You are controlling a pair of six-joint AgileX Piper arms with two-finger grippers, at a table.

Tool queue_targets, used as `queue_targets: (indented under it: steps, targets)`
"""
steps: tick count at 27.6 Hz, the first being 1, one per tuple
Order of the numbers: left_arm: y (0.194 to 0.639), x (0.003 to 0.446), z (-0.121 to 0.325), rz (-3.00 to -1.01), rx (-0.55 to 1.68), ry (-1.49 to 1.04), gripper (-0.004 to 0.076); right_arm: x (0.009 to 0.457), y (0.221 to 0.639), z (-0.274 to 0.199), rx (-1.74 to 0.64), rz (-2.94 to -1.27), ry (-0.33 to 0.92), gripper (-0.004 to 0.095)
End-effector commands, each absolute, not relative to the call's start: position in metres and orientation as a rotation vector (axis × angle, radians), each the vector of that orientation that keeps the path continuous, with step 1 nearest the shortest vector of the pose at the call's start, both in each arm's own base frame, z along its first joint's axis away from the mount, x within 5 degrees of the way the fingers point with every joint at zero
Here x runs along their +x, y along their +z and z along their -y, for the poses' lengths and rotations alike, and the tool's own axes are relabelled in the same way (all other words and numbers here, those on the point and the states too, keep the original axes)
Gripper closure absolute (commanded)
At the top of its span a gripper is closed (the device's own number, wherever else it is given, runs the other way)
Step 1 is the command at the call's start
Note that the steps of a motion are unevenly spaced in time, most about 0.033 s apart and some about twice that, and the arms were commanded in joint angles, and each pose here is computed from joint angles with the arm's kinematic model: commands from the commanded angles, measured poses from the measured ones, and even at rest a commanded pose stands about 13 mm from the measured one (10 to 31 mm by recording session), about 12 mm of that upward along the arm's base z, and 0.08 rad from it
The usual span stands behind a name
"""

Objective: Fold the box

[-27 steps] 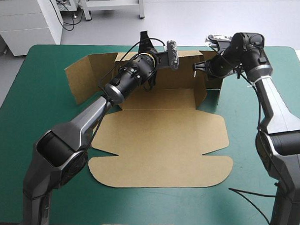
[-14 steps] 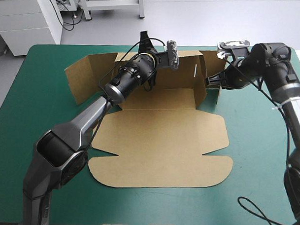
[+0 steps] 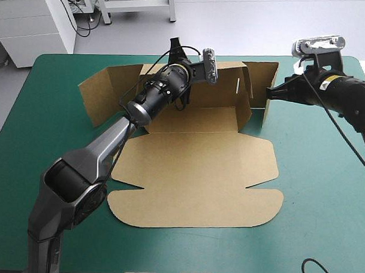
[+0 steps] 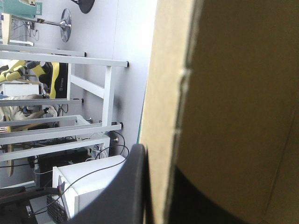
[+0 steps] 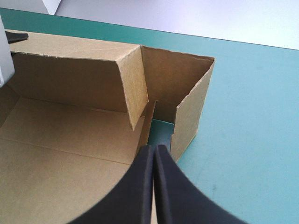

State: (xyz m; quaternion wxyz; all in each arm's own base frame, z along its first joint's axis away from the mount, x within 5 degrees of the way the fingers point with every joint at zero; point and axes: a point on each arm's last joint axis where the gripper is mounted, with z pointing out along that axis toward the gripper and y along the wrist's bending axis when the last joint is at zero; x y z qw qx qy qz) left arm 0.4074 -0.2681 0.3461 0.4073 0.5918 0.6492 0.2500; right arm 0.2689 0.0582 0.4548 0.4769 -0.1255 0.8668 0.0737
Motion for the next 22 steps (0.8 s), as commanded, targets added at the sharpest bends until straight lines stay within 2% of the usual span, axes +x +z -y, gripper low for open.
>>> queue_targets:
  steps: [1,3,7,17,22]
  targets:
    - [0.366,0.394,0.26,-1.708,1.437,0.576,0.0731,0.259,0.472,-0.054,-0.297,-2.044,0.156,0.0922]
    - [0.366,0.394,0.26,-1.71,1.438,0.577,0.0731,0.258,0.471,-0.054,-0.293,-2.051,0.155,0.0922]
    - [0.366,0.394,0.258,-1.72,1.44,0.587,0.0731,0.257,0.471,-0.06,-0.257,-2.061,0.279,0.0922]
    - [0.36,0.388,0.258,-1.805,1.476,0.572,0.0731,0.258,0.471,-0.06,-0.251,-2.064,0.278,0.0922]
    - [0.359,0.375,0.273,-1.791,1.524,0.572,0.0731,0.257,0.469,-0.06,-0.255,-2.087,0.282,0.0922]
